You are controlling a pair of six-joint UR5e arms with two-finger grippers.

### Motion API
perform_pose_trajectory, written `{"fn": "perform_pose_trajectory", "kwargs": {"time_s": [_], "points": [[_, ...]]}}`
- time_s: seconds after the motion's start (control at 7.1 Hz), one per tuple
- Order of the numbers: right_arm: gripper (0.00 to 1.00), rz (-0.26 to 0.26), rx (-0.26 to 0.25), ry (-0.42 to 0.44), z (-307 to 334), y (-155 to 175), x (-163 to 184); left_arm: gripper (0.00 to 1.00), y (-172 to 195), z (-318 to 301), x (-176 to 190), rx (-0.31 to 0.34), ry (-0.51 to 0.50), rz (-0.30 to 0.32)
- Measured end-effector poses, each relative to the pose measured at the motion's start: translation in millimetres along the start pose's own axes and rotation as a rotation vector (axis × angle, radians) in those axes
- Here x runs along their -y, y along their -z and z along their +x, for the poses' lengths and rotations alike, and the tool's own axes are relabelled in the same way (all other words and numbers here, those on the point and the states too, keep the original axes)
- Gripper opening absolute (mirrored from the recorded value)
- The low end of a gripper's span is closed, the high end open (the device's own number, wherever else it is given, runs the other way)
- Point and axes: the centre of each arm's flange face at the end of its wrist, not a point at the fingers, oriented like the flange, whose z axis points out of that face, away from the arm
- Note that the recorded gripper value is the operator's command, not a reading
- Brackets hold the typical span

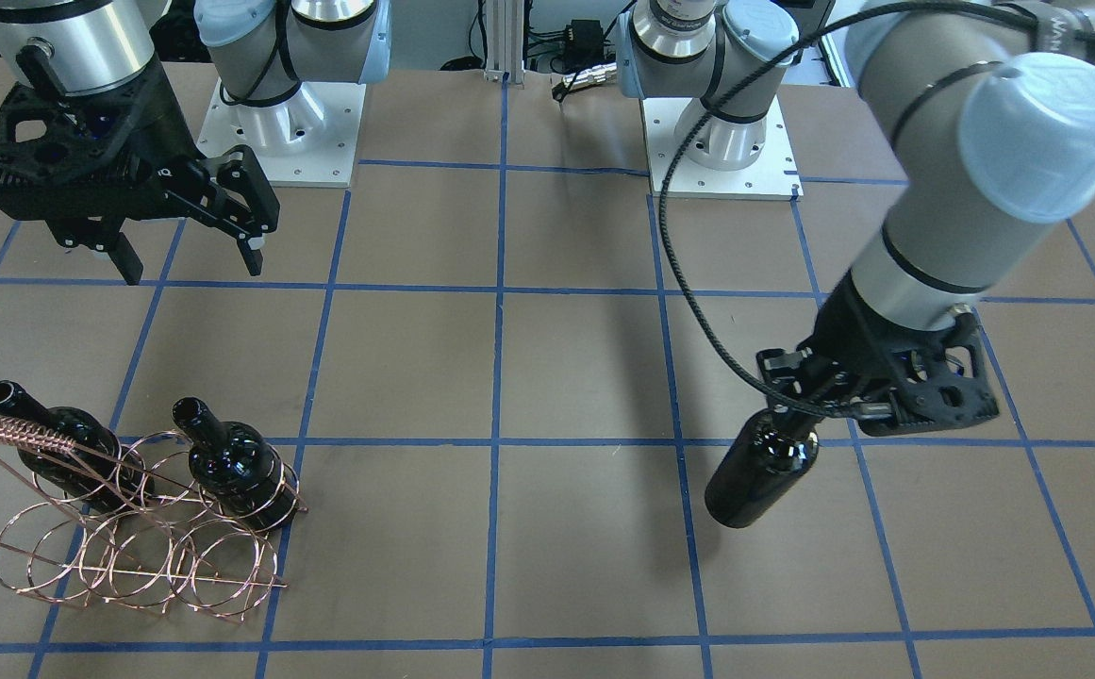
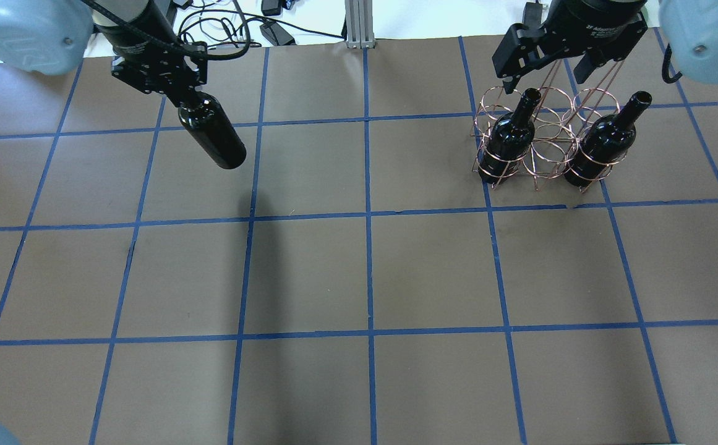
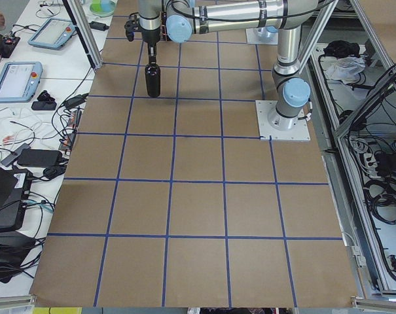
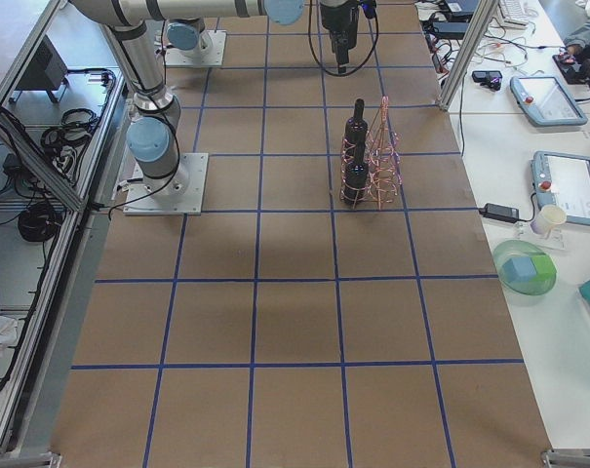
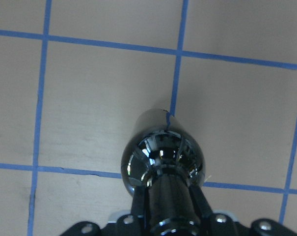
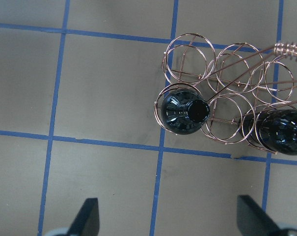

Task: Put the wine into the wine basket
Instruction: 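Carry the bottle with the left gripper toward the table center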

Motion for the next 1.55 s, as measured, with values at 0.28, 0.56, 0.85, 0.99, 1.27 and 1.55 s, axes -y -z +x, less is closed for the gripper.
{"fn": "perform_pose_trajectory", "kwargs": {"time_s": [0.28,0.56,0.85,0.99,1.27,1.55], "points": [[1.00,0.000,0.000,-0.001,0.0,0.3,-0.1,0.00,-8.6,60.0,-43.9,-0.021,-0.022,-0.035],[1.00,0.000,0.000,-0.001,-0.1,0.1,-0.1,0.00,-26.3,105.5,-89.2,-0.019,-0.037,-0.085],[1.00,-0.001,0.001,-0.002,-0.1,0.0,-0.2,0.00,-44.5,137.3,-124.9,-0.008,-0.085,-0.125],[1.00,-0.001,0.001,-0.005,-0.1,0.1,-0.3,0.00,-52.6,145.6,-135.9,-0.005,-0.101,-0.144],[1.00,-0.002,-0.001,-0.004,0.1,-0.1,-0.3,0.00,-61.5,159.2,-152.2,0.002,-0.133,-0.164],[1.00,-0.001,-0.001,0.000,0.3,-0.1,-0.1,0.00,-63.4,167.7,-159.6,-0.003,-0.151,-0.170]]}}
